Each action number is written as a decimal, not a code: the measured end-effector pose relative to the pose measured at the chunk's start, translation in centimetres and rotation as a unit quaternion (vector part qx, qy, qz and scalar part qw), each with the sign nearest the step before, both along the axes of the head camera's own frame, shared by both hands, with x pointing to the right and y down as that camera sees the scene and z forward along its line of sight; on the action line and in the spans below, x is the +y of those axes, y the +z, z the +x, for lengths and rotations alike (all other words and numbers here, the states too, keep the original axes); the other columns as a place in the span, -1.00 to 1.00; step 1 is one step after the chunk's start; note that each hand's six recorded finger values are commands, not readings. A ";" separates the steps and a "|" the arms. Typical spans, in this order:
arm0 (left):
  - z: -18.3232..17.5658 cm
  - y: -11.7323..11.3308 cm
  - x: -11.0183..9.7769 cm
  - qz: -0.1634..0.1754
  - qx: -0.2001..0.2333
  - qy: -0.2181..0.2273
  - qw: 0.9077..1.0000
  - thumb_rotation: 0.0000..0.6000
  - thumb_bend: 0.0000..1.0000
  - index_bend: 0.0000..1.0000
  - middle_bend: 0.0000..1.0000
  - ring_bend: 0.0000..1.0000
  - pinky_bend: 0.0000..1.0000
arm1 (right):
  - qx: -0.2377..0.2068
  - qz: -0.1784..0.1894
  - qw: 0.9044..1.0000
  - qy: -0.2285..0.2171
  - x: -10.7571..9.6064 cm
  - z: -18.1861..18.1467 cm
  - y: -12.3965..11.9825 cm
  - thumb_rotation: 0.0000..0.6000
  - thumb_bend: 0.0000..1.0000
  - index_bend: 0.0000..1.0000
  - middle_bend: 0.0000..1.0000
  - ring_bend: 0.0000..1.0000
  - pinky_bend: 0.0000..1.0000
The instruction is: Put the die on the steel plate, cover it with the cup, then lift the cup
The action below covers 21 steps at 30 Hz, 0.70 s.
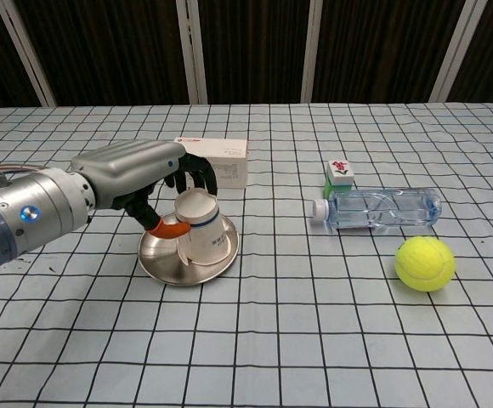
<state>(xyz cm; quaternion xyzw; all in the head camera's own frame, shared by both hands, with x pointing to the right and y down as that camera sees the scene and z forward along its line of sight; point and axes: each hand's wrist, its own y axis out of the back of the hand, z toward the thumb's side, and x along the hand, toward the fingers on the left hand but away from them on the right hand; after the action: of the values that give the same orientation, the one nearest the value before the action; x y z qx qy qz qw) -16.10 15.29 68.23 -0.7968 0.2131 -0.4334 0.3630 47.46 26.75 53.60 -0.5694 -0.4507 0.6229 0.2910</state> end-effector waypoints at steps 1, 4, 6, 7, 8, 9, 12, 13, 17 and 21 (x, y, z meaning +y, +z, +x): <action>0.0 0.0 0.2 -0.010 0.003 0.000 1.000 1.00 -0.04 -0.12 -0.13 -0.31 -0.44 | 0.000 0.001 1.000 0.000 0.0 0.0 0.0 1.00 -0.92 -0.78 -0.75 -0.77 -0.91; 0.1 -0.2 0.9 -0.040 0.011 0.001 0.999 1.00 -0.04 -0.12 -0.13 -0.31 -0.44 | 0.000 0.000 1.000 -0.001 0.0 -0.1 0.0 1.00 -0.92 -0.78 -0.75 -0.77 -0.91; 0.0 -0.4 1.3 -0.063 0.018 0.001 0.998 1.00 -0.04 -0.11 -0.13 -0.31 -0.44 | 0.000 0.001 1.000 -0.002 0.0 -0.1 0.0 1.00 -0.92 -0.78 -0.75 -0.77 -0.91; -0.1 -0.6 1.5 -0.072 0.020 0.001 0.997 1.00 -0.04 -0.11 -0.13 -0.31 -0.44 | 0.000 0.001 1.000 -0.003 0.0 -0.1 0.0 1.00 -0.92 -0.78 -0.75 -0.77 -0.91; -0.2 -0.8 1.6 -0.081 0.021 0.002 0.996 1.00 -0.04 -0.11 -0.13 -0.31 -0.44 | 0.000 0.001 1.000 -0.002 0.0 -0.1 0.0 1.00 -0.92 -0.78 -0.75 -0.77 -0.91; -0.3 -0.9 1.7 -0.089 0.023 0.002 0.996 1.00 -0.04 -0.11 -0.13 -0.31 -0.44 | 0.000 0.001 1.000 -0.002 0.0 -0.1 0.0 1.00 -0.92 -0.78 -0.75 -0.77 -0.91; -0.9 -1.0 2.1 -0.122 0.029 -0.009 0.992 1.00 -0.04 -0.11 -0.13 -0.31 -0.44 | 0.000 0.001 1.000 -0.003 0.0 -0.2 0.0 1.00 -0.92 -0.78 -0.75 -0.77 -0.91; -1.1 -1.0 2.1 -0.132 0.029 -0.013 0.991 1.00 -0.04 -0.11 -0.13 -0.31 -0.44 | 0.000 0.002 1.000 -0.003 0.0 -0.2 -0.1 1.00 -0.92 -0.78 -0.75 -0.77 -0.91; -2.5 -1.1 1.7 -0.156 0.018 -0.022 0.987 1.00 -0.04 -0.11 -0.13 -0.31 -0.44 | -0.001 0.000 1.000 -0.003 0.0 -0.3 0.0 1.00 -0.92 -0.79 -0.75 -0.77 -0.91; -3.0 -0.8 1.0 -0.145 0.004 -0.019 0.989 1.00 -0.04 -0.11 -0.13 -0.31 -0.44 | 0.000 -0.001 1.000 -0.006 0.0 -0.4 0.0 1.00 -0.92 -0.78 -0.75 -0.77 -0.91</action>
<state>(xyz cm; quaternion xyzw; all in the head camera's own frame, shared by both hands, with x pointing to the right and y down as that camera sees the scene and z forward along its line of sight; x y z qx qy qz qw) -19.14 16.33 67.40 -0.8386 0.1642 -0.4636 0.2343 47.06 26.78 53.61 -0.5723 -0.4473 0.6213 0.2940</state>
